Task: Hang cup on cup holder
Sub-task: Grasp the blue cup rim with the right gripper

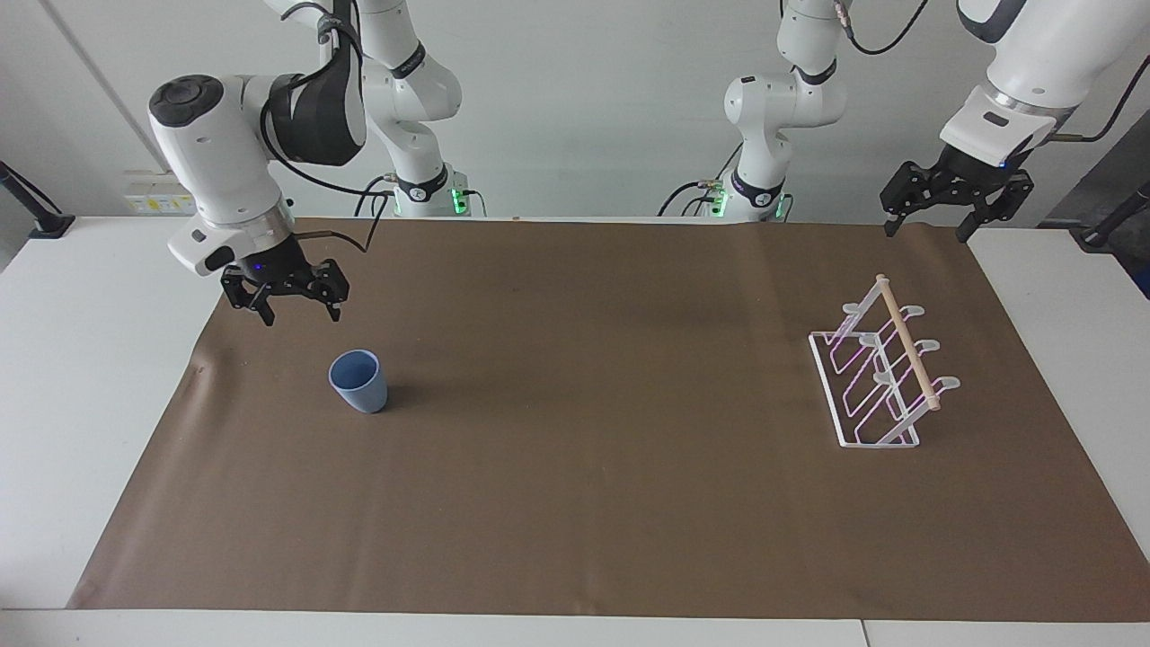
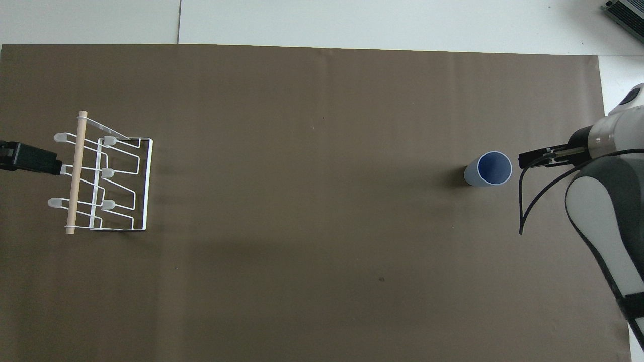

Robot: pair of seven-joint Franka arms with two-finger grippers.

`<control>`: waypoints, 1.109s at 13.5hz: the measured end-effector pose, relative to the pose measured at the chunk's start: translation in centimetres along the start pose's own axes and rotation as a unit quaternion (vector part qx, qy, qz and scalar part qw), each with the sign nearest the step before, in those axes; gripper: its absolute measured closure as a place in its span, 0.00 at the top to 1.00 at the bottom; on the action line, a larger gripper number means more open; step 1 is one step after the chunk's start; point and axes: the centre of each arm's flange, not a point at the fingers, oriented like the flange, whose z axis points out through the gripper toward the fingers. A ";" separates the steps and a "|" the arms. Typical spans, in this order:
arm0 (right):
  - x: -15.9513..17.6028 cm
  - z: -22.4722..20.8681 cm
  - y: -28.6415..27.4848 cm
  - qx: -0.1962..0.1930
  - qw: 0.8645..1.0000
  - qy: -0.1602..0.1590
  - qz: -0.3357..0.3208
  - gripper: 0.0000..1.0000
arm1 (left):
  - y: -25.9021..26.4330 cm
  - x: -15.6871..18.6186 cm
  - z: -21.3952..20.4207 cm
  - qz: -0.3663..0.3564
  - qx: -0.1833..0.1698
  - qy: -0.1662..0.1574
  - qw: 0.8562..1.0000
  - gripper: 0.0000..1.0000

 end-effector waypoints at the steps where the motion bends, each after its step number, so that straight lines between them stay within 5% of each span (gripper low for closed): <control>1: 0.4 1.6 0.7 -0.002 1.000 0.003 -0.007 1.00 | 0.0 0.0 0.0 0.000 0.000 0.000 1.000 1.00; 7: 0.5 9.0 1.2 -0.005 1.000 0.008 -0.016 1.00 | 0.0 0.0 0.0 0.000 0.000 0.000 1.000 1.00; 13: 0.0 10.4 0.4 0.024 1.000 0.008 -0.012 1.00 | 0.0 0.0 0.0 0.000 0.000 0.000 1.000 1.00; 15: 0.0 10.4 0.4 0.024 1.000 0.010 -0.016 0.79 | -0.1 0.0 0.0 -0.001 0.000 0.000 1.000 1.00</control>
